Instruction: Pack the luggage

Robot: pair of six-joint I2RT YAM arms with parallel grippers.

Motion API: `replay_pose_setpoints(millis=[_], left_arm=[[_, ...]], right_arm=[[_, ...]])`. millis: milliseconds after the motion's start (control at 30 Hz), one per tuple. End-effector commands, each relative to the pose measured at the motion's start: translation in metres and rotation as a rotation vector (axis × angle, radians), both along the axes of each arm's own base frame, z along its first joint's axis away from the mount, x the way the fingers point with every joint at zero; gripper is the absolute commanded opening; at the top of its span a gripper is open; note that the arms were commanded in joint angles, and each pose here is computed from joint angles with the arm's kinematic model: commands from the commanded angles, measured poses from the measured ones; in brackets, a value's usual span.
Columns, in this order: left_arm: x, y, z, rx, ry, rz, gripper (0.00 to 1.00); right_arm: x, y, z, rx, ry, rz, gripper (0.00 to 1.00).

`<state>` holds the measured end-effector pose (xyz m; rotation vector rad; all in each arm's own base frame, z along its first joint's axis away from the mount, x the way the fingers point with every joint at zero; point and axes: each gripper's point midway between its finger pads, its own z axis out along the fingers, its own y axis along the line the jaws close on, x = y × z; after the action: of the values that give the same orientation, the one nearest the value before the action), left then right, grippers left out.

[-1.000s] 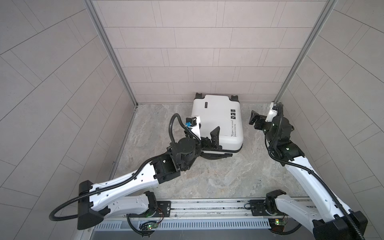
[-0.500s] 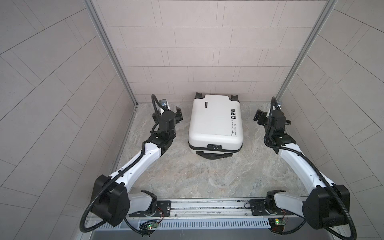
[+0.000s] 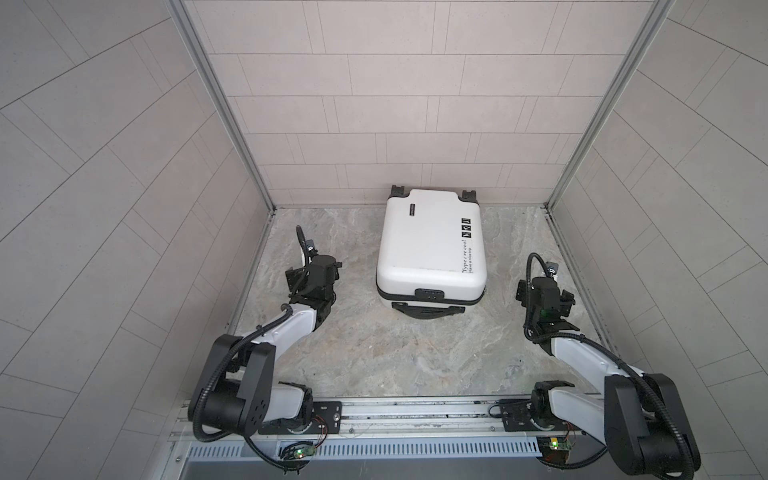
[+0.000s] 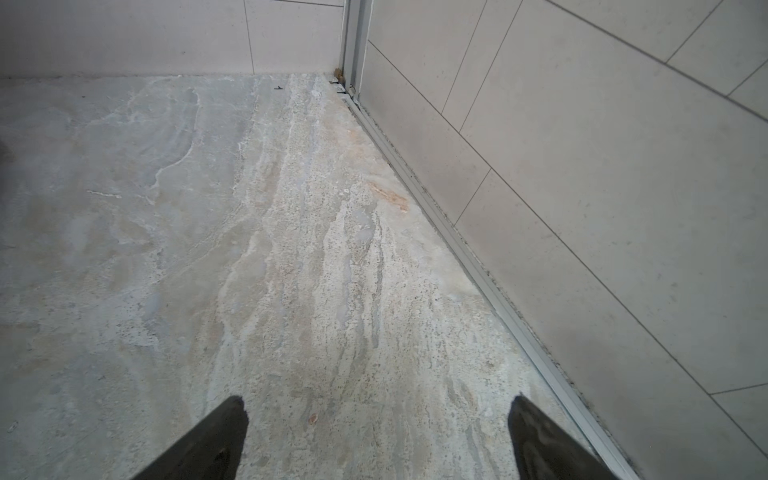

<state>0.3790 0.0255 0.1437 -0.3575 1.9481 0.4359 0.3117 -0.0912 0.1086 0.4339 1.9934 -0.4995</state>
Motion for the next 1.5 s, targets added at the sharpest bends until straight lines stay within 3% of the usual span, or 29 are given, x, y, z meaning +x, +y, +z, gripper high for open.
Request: replay_pose_setpoints(millis=[0,200,300,500,600,733,833,1467], left_arm=[[0.007,0.006,0.003,0.004,0.003,0.002,1.00],[-0.003,0.031,-0.018,-0.025,0.012,0.035,1.00],[-0.010,0.037,-0.027,-0.026,-0.061,0.032,1.00],[-0.007,0.027,-0.037,-0.020,-0.107,-0.050,1.00],[-0.008,0.022,-0.045,0.019,-0.202,-0.093,1.00],[0.004,0.023,-0.054,-0.023,-0.027,-0.069,1.00],[0.011,0.023,-0.052,0.005,-0.091,-0.078,1.00],[0.009,0.022,-0.050,0.004,-0.088,-0.083,1.00]], right_arm=[[0.017,0.010,0.017,0.021,-0.131,0.050,1.00],[0.035,0.026,0.018,-0.004,-0.174,0.135,1.00],[0.042,0.031,0.014,0.001,-0.184,0.159,1.00],[0.048,0.045,-0.006,-0.022,-0.215,0.240,1.00],[0.059,0.054,-0.014,-0.015,-0.129,0.294,1.00],[0.077,0.053,-0.022,-0.011,-0.019,0.285,0.99],[0.077,0.053,-0.021,-0.012,-0.025,0.282,0.99],[0.076,0.052,-0.019,-0.010,-0.030,0.275,1.00]])
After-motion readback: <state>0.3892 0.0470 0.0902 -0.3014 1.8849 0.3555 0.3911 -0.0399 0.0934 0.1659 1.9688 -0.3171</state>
